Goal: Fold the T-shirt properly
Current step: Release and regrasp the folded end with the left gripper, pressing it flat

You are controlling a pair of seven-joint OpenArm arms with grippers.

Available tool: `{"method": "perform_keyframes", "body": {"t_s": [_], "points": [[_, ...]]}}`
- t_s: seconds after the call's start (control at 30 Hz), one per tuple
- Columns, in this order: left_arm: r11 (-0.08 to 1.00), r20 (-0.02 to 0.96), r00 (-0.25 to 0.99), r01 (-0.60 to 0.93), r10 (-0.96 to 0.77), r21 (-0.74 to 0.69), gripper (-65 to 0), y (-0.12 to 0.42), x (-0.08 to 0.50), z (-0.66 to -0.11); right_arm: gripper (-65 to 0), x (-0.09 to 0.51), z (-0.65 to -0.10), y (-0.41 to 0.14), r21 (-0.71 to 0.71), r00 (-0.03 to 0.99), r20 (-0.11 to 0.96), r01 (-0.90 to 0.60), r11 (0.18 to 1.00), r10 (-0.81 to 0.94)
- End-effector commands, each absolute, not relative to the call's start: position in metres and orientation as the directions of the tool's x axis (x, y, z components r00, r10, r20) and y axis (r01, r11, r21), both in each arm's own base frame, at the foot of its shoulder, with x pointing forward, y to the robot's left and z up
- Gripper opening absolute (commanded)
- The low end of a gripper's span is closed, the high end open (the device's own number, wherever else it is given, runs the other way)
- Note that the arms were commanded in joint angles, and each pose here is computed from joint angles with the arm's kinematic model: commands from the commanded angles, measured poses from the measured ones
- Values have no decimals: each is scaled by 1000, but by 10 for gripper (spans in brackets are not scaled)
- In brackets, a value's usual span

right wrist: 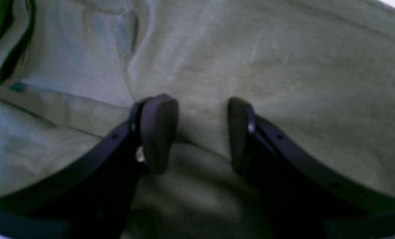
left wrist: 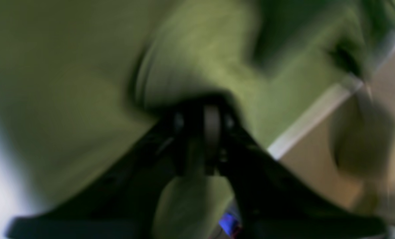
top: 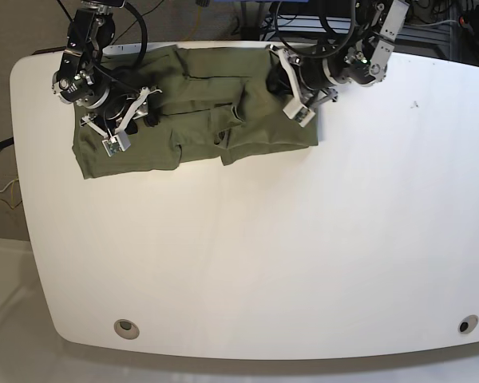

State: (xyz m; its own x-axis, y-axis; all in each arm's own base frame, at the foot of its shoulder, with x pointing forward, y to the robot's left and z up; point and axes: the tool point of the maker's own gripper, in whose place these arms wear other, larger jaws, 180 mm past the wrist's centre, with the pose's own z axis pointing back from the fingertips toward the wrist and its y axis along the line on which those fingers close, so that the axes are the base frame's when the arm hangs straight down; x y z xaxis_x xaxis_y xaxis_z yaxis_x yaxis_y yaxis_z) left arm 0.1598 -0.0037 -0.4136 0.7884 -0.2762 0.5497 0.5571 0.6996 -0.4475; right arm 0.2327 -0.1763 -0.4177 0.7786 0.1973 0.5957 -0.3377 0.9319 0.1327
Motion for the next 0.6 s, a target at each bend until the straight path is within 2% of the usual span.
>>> {"method": "perform_keyframes", "body": {"t_s": [0.0,0.07,0.2,0.27,0.4,0.57], "points": [[665,580,761,597,-291,-449,-489,-16,160,-406,-369,234,-415,-179,119,773,598,-347,930,212],[648,591,750,613,-297,-453,-453,-24,159,-404,-368,234,-415,-179,120,775,596,-345,931,211],[608,620,722,650,-306,-457,-458,-46,165,-393,-368,235,-414,-180,116,771,600,-345,931,211],[591,631,717,657,-297,-468,-482,-54,166,-387,-369,235,-414,-180,116,771,601,-345,931,211],[572,636,717,660,-285,-487,-592,-65,166,-379,-368,235,-414,-180,114,770,602,-343,932,210],[584,655,707,659,-266,-475,-643,-61,173,-369,-367,237,-412,-181,114,767,607,-341,933,206]]}}
